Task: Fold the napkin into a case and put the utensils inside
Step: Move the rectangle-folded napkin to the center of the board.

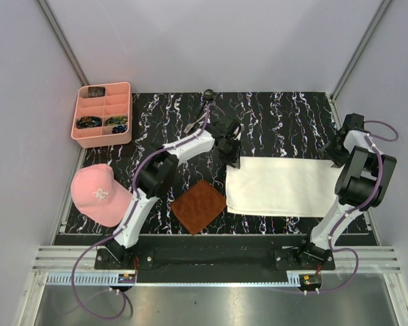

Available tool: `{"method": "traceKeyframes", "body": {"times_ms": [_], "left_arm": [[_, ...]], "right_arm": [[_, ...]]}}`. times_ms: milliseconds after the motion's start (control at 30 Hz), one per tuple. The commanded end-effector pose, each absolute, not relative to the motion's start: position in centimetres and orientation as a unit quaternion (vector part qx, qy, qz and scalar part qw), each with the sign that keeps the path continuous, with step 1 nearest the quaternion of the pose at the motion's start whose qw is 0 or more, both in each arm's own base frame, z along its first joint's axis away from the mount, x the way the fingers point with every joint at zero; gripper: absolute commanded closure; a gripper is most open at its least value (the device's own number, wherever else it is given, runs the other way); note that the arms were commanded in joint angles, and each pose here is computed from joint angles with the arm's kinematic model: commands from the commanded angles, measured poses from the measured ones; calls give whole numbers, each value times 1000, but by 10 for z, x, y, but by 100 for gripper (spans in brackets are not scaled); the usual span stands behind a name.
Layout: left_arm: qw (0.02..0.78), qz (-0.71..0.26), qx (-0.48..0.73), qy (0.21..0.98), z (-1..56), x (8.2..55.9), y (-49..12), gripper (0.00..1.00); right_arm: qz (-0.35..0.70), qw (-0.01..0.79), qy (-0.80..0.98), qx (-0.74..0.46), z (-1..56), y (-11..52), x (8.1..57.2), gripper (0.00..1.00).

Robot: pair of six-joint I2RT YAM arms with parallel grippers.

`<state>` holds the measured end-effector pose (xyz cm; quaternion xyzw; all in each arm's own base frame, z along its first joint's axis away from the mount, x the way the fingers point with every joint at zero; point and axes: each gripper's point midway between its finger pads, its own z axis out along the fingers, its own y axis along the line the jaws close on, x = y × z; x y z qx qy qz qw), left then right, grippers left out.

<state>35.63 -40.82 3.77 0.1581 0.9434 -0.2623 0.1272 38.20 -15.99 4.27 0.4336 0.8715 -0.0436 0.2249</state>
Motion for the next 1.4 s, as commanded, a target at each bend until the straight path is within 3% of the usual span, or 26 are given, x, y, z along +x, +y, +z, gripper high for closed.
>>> {"method": "traceKeyframes", "body": {"times_ms": [0, 233, 433, 600, 767, 867, 900, 1033, 1200, 1367], "left_arm": [[166, -296, 101, 935, 49, 399, -417, 74], [144, -339, -5, 930, 27, 445, -392, 73], [178, -369, -38, 911, 29, 504, -368, 70], [251, -386, -27, 887, 58, 558, -352, 69], [321, -377, 11, 869, 104, 579, -337, 61], [345, -353, 28, 869, 134, 569, -323, 52], [369, -350, 34, 861, 168, 563, -317, 51], [365, -317, 15, 875, 184, 528, -291, 50], [292, -296, -24, 909, 149, 463, -272, 62], [266, -268, 3, 926, 135, 409, -272, 63]], "right_arm": [[-20, 244, 877, 413, 45, -154, 408, 39], [-2, 242, 879, 411, 28, -148, 423, 39], [47, 242, 887, 391, 17, -117, 462, 39], [100, 257, 888, 368, 30, -89, 496, 34], [108, 275, 898, 326, 63, -68, 520, 27], [68, 269, 905, 321, 84, -71, 503, 11], [62, 282, 902, 319, 105, -70, 496, 1], [-10, 252, 915, 316, 108, -83, 433, 0], [-27, 220, 892, 393, 99, -107, 356, 0], [-57, 213, 860, 460, 92, -124, 303, 14]]}}
